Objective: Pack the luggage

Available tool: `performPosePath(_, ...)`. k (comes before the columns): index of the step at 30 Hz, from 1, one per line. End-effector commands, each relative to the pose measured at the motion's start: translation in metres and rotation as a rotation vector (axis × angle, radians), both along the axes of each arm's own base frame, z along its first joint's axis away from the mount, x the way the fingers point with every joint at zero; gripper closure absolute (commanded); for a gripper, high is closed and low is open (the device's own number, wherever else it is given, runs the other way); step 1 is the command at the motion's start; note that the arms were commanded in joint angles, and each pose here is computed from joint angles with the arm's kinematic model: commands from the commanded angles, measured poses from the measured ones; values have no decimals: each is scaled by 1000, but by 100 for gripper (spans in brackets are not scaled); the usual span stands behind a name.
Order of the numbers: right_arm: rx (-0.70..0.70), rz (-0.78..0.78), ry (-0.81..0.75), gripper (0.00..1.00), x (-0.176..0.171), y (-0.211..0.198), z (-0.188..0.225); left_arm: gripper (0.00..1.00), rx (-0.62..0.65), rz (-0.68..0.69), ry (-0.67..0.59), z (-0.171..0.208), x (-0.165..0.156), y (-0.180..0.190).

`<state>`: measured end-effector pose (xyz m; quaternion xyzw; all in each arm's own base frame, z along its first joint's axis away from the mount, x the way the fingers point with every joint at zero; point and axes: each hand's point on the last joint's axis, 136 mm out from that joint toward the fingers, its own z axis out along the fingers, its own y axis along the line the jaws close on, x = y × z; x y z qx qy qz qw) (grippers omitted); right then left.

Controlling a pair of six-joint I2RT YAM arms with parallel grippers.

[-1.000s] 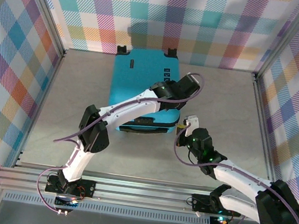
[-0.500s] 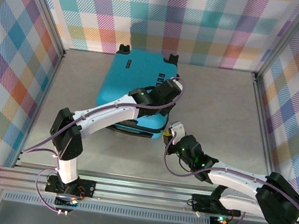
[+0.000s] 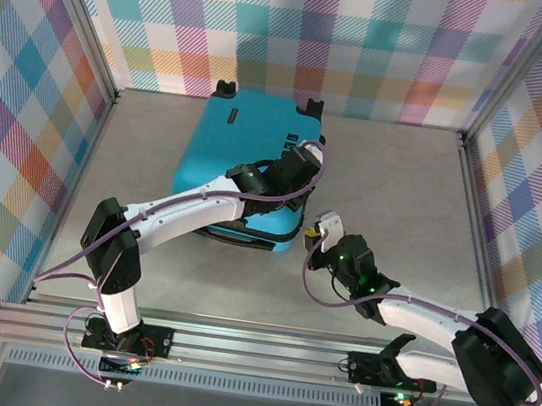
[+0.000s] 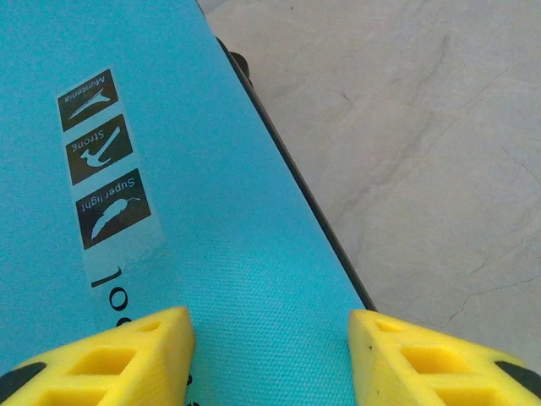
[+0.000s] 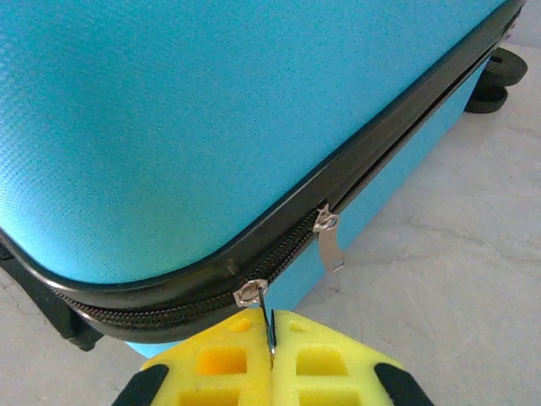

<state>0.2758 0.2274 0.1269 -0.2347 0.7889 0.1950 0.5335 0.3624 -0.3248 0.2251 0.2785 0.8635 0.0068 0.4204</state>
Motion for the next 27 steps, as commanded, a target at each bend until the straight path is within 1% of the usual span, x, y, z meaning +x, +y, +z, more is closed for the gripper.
performPosePath(1,30,-168,-112,100,36,-31,30,50,287,116,180,-64,-13,74)
performPosePath(11,60,-156,-121,100,58,-28,34,52,273,107,179,-61,-14,73)
performPosePath(19,91,-177,-108,100,82,-24,33,54,242,90,188,-60,-18,70)
performPosePath(25,99,-176,-90,100,85,-23,31,54,227,95,170,-53,-18,72)
performPosePath(27,101,-185,-73,100,84,-26,32,52,206,112,147,-45,-16,73)
